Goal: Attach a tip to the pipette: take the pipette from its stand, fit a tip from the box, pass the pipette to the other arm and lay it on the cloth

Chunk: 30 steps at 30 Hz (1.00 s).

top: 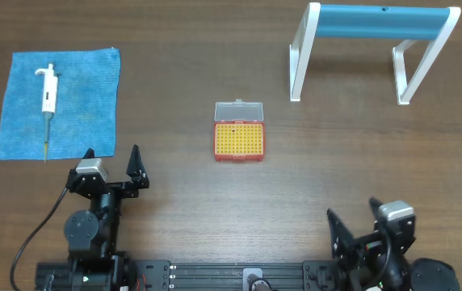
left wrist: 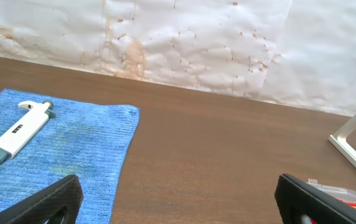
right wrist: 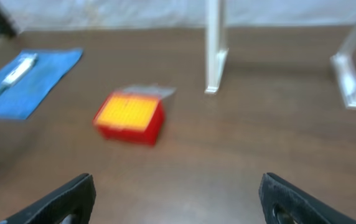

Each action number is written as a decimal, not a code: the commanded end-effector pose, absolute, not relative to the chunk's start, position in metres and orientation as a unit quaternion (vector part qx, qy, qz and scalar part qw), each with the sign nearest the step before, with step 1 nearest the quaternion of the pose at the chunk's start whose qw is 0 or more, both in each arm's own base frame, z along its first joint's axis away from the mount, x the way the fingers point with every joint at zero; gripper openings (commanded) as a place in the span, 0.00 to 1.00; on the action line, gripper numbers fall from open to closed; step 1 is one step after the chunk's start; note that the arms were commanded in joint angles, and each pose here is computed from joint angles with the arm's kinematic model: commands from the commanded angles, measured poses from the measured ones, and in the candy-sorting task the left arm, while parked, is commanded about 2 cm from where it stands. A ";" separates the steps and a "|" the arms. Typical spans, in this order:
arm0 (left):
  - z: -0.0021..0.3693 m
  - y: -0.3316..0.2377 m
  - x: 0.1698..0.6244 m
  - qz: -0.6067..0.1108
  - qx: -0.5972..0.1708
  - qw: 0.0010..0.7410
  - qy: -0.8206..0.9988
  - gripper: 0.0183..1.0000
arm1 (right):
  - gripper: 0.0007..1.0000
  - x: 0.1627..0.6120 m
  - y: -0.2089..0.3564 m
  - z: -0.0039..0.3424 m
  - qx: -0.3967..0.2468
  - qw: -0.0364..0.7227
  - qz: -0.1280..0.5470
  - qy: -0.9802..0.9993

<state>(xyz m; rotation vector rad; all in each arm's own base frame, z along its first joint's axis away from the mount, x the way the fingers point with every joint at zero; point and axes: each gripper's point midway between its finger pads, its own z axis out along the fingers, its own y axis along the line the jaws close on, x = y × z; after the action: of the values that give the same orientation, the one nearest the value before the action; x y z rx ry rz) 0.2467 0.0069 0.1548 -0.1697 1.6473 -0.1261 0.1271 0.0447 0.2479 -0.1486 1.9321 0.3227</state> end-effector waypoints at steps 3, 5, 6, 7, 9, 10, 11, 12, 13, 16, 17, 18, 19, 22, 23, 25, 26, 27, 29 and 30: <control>0.156 0.007 0.246 -0.054 -0.072 0.676 0.731 1.00 | 0.86 0.197 -0.004 0.281 -0.024 0.694 -0.032 0.719; 0.156 0.007 0.246 -0.054 -0.072 0.676 0.731 1.00 | 0.86 0.213 -0.010 0.275 -0.019 0.717 -0.040 0.696; 0.156 0.007 0.246 -0.054 -0.072 0.676 0.731 1.00 | 0.86 0.221 -0.008 0.268 -0.024 0.727 -0.037 0.685; 0.156 0.007 0.246 -0.054 -0.072 0.676 0.731 1.00 | 0.86 0.226 -0.007 0.261 -0.026 0.734 -0.033 0.678; 0.156 0.007 0.246 -0.054 -0.072 0.676 0.731 1.00 | 0.86 0.237 0.003 0.234 -0.047 0.734 -0.011 0.678; 0.156 0.007 0.246 -0.054 -0.072 0.676 0.731 1.00 | 0.86 0.240 0.008 0.224 -0.055 0.732 -0.002 0.679; 0.156 0.007 0.246 -0.054 -0.072 0.676 0.731 1.00 | 0.86 0.242 0.013 0.215 -0.064 0.731 0.007 0.680; 0.156 0.007 0.246 -0.054 -0.072 0.677 0.731 1.00 | 0.86 0.243 0.017 0.207 -0.070 0.730 0.012 0.679; 0.156 0.007 0.246 -0.054 -0.072 0.676 0.731 1.00 | 0.86 0.245 0.020 0.200 -0.074 0.730 0.017 0.679; 0.156 0.007 0.246 -0.054 -0.072 0.676 0.731 1.00 | 0.86 0.246 0.022 0.190 -0.077 0.727 0.020 0.682; 0.156 0.007 0.246 -0.054 -0.072 0.677 0.731 1.00 | 0.86 0.246 0.021 0.189 -0.079 0.727 0.016 0.682; 0.156 0.007 0.246 -0.054 -0.072 0.676 0.731 1.00 | 0.86 0.246 0.021 0.188 -0.083 0.726 0.012 0.683; 0.156 0.007 0.246 -0.054 -0.072 0.676 0.731 1.00 | 0.86 0.247 0.021 0.186 -0.084 0.723 0.012 0.686; 0.156 0.007 0.246 -0.054 -0.072 0.677 0.731 1.00 | 0.86 0.246 0.022 0.163 -0.082 0.690 0.017 0.719; 0.156 0.007 0.246 -0.054 -0.072 0.676 0.731 1.00 | 0.86 0.246 0.021 0.153 -0.081 0.674 0.019 0.734; 0.156 0.007 0.246 -0.054 -0.072 0.676 0.731 1.00 | 0.86 0.247 0.017 0.154 -0.073 0.676 0.009 0.734; 0.156 0.007 0.246 -0.054 -0.072 0.676 0.731 1.00 | 0.86 0.247 0.017 0.154 -0.073 0.676 0.009 0.733; 0.156 0.007 0.246 -0.054 -0.072 0.676 0.731 1.00 | 0.86 0.246 0.017 0.154 -0.073 0.676 0.009 0.733; 0.156 0.007 0.246 -0.054 -0.072 0.676 0.731 1.00 | 0.86 0.246 0.017 0.154 -0.073 0.676 0.009 0.733; 0.156 0.007 0.246 -0.054 -0.072 0.676 0.731 1.00 | 0.86 0.246 0.017 0.154 -0.073 0.677 0.009 0.733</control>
<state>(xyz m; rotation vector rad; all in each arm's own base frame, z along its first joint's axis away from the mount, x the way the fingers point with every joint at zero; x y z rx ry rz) 0.2464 0.0069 0.1561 -0.1690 1.6416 -0.1263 0.2469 0.0174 0.1545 -0.1545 1.6499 0.0352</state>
